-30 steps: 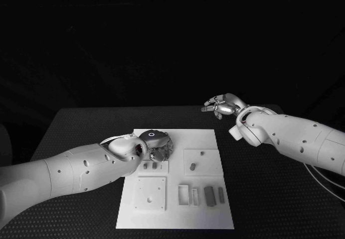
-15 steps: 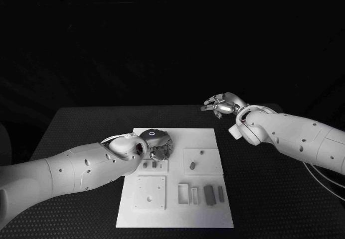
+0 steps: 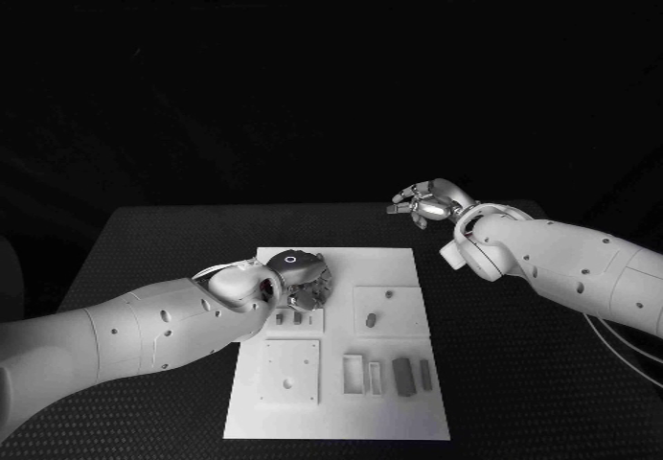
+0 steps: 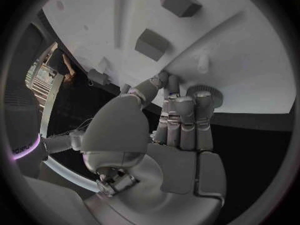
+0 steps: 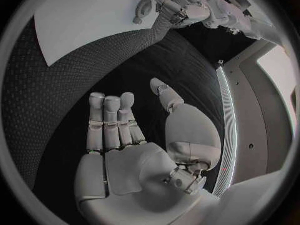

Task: Assemble the parts on the task board

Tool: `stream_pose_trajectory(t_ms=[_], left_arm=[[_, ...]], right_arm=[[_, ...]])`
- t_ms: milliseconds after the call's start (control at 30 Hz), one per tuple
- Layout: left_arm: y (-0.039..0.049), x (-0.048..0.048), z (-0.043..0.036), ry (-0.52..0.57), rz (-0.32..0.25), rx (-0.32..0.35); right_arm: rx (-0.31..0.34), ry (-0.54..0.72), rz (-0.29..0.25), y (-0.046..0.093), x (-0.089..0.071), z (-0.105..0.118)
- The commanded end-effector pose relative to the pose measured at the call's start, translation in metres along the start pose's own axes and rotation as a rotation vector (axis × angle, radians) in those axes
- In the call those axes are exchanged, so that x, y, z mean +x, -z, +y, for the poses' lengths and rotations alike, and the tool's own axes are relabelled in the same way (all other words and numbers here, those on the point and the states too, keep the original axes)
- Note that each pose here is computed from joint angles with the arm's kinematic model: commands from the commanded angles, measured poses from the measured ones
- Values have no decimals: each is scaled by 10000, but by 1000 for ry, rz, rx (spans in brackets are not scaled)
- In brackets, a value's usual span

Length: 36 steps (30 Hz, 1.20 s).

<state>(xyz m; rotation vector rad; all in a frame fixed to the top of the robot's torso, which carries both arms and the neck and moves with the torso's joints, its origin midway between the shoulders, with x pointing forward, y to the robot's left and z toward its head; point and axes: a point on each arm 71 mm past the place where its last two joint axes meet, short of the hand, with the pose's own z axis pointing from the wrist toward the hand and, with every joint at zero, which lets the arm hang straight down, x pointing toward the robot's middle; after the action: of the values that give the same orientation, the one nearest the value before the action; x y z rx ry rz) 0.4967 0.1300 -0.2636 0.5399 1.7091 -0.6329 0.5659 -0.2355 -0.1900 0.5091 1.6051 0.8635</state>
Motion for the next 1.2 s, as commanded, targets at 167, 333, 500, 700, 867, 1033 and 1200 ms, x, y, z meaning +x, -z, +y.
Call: stream_pose_trajectory(t_ms=[167, 333, 500, 700, 867, 1033, 1200], left_arm=[[27, -50, 18, 56, -10, -15], [89, -148, 88, 90, -6, -23], [151, -242, 119, 83, -11, -25], [245, -287, 198, 83, 0, -43], [323, -283, 283, 94, -2, -62], [392, -271, 362, 100, 5, -81], [426, -265, 421, 112, 6, -97]], right_arm=[[-11, -1, 12, -2, 8, 6], [-9, 0, 11, 0, 0, -1], [-7, 0, 9, 4, -7, -7], [-7, 0, 10, 6, -7, -8], [-5, 0, 8, 11, -19, -17], [-5, 0, 8, 13, -20, -18], [-5, 0, 8, 14, -22, -20]])
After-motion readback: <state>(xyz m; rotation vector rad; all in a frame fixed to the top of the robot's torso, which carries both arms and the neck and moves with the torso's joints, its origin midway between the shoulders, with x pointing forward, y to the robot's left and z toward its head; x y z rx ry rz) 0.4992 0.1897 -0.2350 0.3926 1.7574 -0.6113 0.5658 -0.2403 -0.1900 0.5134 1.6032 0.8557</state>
